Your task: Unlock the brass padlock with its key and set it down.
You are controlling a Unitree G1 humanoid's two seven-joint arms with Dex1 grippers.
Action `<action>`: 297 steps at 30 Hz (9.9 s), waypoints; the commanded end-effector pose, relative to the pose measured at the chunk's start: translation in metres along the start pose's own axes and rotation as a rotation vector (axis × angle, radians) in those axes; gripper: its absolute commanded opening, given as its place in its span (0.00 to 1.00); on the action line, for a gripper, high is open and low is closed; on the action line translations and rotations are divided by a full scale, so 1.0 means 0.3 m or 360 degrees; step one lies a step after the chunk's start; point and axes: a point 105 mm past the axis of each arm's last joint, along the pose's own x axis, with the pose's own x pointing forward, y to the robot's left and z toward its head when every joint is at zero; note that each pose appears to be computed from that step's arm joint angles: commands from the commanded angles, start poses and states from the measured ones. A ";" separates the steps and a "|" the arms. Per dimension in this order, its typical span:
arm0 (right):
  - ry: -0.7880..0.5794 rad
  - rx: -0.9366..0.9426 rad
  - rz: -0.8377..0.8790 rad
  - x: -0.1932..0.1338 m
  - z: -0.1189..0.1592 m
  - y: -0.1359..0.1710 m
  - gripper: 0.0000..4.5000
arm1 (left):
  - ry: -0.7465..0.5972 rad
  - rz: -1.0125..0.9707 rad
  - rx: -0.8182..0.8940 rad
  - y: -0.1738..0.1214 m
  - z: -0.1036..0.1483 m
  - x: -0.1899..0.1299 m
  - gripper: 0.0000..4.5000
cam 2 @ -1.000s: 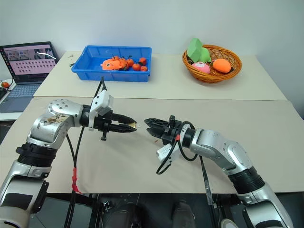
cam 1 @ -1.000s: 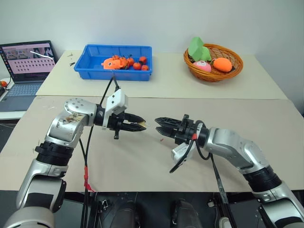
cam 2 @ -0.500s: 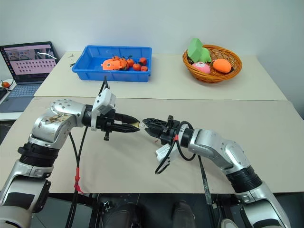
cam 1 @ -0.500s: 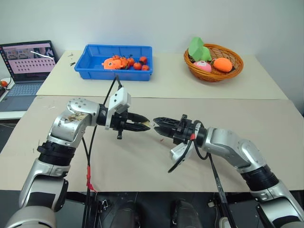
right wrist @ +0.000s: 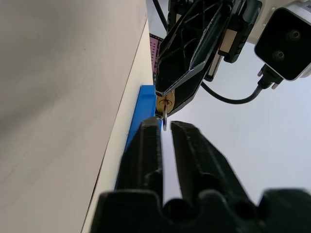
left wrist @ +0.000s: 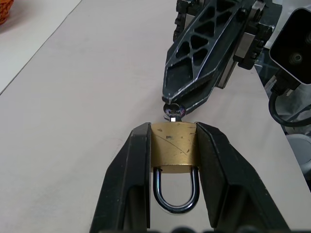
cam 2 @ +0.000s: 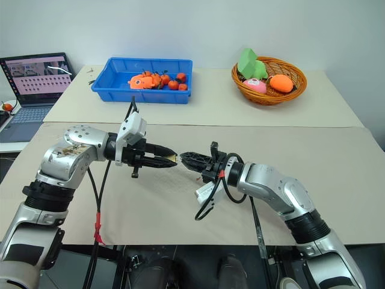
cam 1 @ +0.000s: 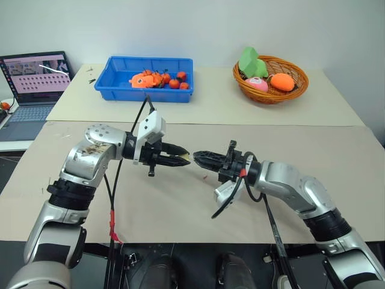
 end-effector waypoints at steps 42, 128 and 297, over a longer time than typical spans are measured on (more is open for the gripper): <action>-0.0170 0.1039 0.0043 0.067 0.038 -0.126 0.00 | -0.0034 0.0083 0.0076 0.009 0.037 -0.023 0.19; -0.0080 -0.0209 -0.0270 0.075 0.022 -0.085 0.02 | -0.0056 0.0094 0.0089 0.022 0.049 -0.012 0.19; 0.0185 -0.0011 -0.0085 0.055 -0.052 0.043 0.02 | -0.0611 -0.0092 -0.1600 0.056 -0.063 -0.066 0.01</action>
